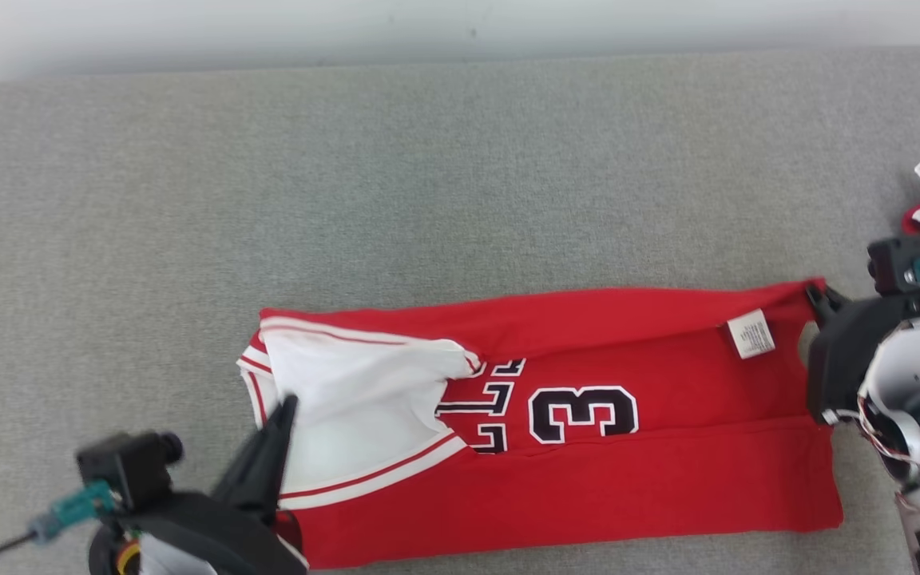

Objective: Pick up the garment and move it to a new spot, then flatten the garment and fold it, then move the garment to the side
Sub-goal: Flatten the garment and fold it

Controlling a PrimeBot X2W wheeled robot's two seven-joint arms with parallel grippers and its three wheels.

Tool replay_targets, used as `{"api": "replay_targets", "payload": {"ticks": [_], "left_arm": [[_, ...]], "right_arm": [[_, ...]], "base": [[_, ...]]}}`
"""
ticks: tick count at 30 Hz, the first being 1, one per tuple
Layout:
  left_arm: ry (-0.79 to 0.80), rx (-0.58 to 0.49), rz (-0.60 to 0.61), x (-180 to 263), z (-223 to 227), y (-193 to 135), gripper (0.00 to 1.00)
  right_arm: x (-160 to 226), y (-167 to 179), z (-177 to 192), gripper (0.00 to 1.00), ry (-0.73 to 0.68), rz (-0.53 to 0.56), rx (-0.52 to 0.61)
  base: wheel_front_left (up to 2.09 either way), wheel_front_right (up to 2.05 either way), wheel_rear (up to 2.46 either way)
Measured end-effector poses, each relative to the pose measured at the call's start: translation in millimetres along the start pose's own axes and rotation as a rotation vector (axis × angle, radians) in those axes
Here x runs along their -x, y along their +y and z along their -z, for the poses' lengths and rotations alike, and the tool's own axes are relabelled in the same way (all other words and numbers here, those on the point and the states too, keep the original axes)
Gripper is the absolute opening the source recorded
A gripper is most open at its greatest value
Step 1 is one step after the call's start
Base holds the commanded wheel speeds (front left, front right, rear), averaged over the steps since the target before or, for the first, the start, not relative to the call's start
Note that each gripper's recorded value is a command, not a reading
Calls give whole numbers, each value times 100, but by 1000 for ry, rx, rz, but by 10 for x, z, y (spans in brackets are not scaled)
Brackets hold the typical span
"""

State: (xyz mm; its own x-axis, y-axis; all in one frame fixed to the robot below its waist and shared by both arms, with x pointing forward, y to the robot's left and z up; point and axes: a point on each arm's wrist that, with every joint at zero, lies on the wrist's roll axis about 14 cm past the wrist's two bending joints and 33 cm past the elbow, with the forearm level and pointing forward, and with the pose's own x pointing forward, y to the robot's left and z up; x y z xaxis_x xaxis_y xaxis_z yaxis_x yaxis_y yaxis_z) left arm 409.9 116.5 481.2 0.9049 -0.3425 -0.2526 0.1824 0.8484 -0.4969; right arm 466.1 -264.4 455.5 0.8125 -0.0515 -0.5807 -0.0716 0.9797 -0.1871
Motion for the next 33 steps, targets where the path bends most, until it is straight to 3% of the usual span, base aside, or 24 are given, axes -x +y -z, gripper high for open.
{"api": "replay_targets", "payload": {"ticks": [19, 31, 32, 33], "left_arm": [[82, 97, -117, 353, 413, 197, 0], [140, 80, -185, 439, 637, 352, 0], [143, 72, -190, 443, 650, 370, 36], [142, 59, -201, 449, 654, 398, 60]], "right_arm": [[229, 130, 485, 0, 158, -39, 21], [301, 152, 581, 0, 179, -29, -7], [302, 165, 601, 35, 184, -32, -11], [304, 170, 623, 44, 190, -33, -18]], "base": [[0, 0, 0], [0, 0, 0], [0, 0, 0], [0, 0, 0]]}}
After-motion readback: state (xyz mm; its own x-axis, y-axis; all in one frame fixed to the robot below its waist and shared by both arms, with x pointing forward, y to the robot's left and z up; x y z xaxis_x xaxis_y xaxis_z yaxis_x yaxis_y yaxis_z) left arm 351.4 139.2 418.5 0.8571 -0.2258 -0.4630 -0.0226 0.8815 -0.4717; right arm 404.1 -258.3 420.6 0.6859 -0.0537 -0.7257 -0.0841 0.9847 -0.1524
